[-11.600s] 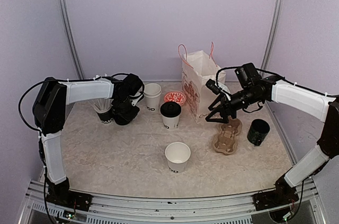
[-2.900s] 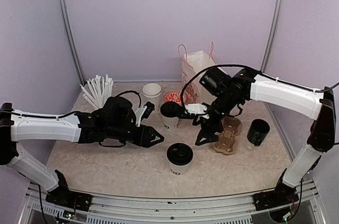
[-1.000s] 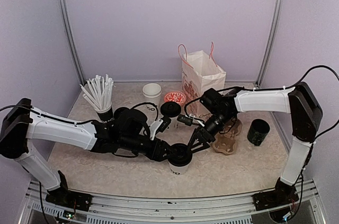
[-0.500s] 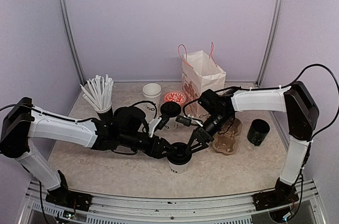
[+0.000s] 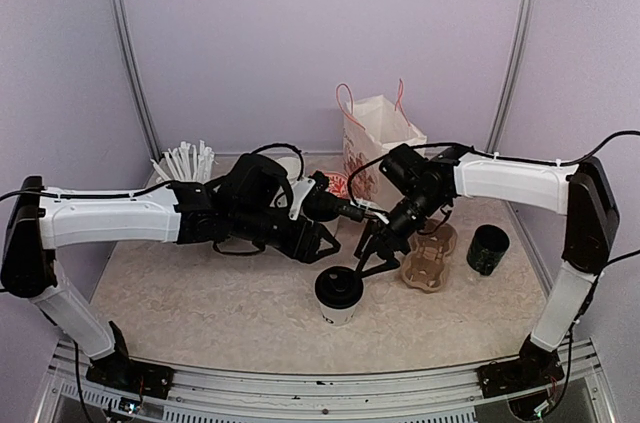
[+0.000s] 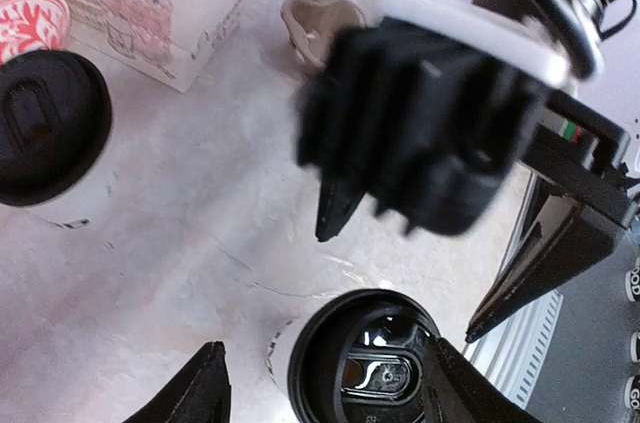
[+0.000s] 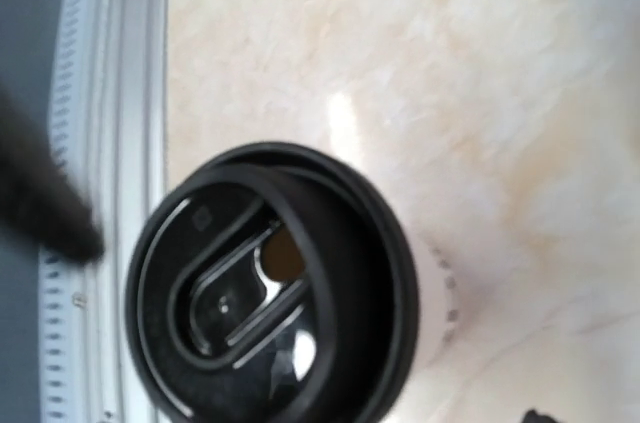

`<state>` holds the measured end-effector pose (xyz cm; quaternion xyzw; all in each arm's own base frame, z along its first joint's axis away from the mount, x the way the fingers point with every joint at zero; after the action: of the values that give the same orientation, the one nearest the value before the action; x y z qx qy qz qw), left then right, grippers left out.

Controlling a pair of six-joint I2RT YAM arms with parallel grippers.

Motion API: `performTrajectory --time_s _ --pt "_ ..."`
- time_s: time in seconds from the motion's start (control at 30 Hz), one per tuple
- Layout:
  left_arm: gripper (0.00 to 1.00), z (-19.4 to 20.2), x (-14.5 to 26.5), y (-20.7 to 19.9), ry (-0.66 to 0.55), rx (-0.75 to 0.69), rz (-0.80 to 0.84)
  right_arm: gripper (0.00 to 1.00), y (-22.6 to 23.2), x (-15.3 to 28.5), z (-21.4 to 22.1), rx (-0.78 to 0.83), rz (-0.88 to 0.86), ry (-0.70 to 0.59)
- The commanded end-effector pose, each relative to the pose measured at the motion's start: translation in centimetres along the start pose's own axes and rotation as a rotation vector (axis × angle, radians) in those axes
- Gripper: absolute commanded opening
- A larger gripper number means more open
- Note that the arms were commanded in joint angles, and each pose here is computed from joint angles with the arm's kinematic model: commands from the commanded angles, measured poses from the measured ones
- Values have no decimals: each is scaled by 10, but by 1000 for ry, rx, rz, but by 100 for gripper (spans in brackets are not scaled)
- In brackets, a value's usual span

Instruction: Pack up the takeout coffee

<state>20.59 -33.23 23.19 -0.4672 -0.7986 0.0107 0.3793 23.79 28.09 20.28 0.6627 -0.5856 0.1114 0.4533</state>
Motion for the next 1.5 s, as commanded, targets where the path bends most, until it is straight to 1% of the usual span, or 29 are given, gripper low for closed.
performTrajectory --time_s 0.0,0.1,0.2,0.27,0.33,0.43,0.67,0.77,0.87,1.0,1.07,1.17,1.33,1.47 --pt "66 -32 26 13 -56 -61 -165 86 20 29 -15 212 107 -23" --pt "66 -55 43 29 -134 -61 -241 88 34 34 -20 358 169 -29" --pt "70 -78 61 50 -276 -43 -331 94 45 29 -23 494 215 1" --pt "75 -93 72 64 -367 -2 -361 95 49 20 -26 546 224 41" --pt "79 -108 82 71 -447 29 -377 97 50 10 -28 569 221 74" --pt "83 -120 91 67 -505 24 -374 98 53 -2 -31 591 215 98" --pt "83 -111 86 61 -457 6 -335 99 49 -27 -29 605 235 167" --pt "82 -108 90 56 -469 0 -324 98 49 -35 -28 606 222 190" --pt "81 -106 93 54 -474 1 -320 95 49 -41 -27 610 218 211" --pt "80 -105 96 54 -480 2 -328 88 47 -49 -25 605 225 238" --pt "80 -105 96 54 -478 2 -328 84 47 -50 -26 597 228 236" --pt "80 -104 96 54 -476 3 -325 81 47 -49 -30 585 243 220" --pt "79 -101 99 53 -472 7 -328 79 44 -50 -43 571 268 191" --pt "79 -100 108 52 -487 11 -355 78 35 -54 -59 552 311 178"
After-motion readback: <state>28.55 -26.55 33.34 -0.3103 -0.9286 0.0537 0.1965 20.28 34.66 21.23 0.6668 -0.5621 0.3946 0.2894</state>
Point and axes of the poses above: each gripper's point midway between its finger pads, its own x axis back along the fingers, its own y axis along the line the jaws close on, z = x × y, the point moved 9 cm from there along x, back along the fingers, and after that the axes turned 1 degree about -x, right-handed, at the moved point
